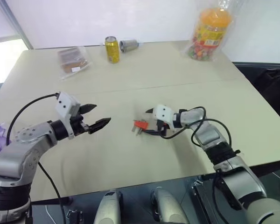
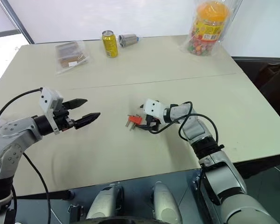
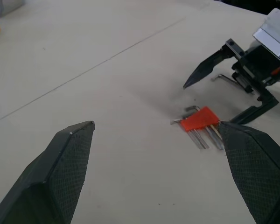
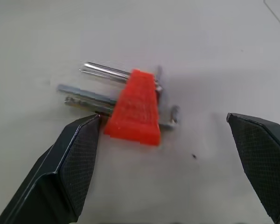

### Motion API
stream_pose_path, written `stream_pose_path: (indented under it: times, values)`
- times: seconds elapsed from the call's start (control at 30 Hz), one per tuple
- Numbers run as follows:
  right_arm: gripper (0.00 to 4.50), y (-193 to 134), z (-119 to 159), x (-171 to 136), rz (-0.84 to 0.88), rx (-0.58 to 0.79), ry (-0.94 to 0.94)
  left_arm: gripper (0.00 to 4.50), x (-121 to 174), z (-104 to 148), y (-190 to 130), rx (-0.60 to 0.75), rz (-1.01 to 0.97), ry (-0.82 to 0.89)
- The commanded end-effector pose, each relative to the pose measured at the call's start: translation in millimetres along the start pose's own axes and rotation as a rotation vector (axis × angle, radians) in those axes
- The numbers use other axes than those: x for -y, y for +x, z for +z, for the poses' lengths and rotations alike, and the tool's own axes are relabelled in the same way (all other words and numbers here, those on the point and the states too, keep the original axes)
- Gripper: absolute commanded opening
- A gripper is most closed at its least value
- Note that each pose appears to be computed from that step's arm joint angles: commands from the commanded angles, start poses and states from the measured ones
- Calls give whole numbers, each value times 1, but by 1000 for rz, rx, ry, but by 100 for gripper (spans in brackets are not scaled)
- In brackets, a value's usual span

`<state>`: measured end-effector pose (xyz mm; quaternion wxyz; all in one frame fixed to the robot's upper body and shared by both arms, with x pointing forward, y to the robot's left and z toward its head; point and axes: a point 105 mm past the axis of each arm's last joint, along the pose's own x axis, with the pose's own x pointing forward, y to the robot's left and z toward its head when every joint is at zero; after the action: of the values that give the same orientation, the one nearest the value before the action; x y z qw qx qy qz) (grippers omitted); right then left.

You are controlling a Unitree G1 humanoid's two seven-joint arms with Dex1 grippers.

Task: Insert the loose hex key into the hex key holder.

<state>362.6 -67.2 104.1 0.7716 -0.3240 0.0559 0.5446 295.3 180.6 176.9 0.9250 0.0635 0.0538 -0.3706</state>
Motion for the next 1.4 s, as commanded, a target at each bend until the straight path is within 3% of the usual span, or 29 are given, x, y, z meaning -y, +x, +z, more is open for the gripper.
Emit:
stream_pose_path:
  times: [0.03,0.3,0.43,0.9,1.0,1.17,1.3,1.4]
  values:
    - [450,1,-1,-4,9,-21,-21,440,-2,13,-6,43,23,51]
    - [450,-13,-22,-3,-23,-97,18,440,-1,14,-4,49,30,59]
    - [450,-17,-31,-7,-48,-113,135,440,0,13,0,51,24,70]
    - [450,-3,-38,-14,-109,-111,390,440,-2,17,6,67,33,99]
    - [359,0,-40,-18,-103,-118,406,450,-3,18,5,72,43,103]
    - [109,4,-42,-24,-91,-117,401,450,-4,18,3,78,62,106]
    - [106,5,-39,-22,-93,-112,353,450,-4,18,4,80,65,105]
    - [106,-2,-26,-5,-181,-82,160,450,-3,17,5,80,59,98]
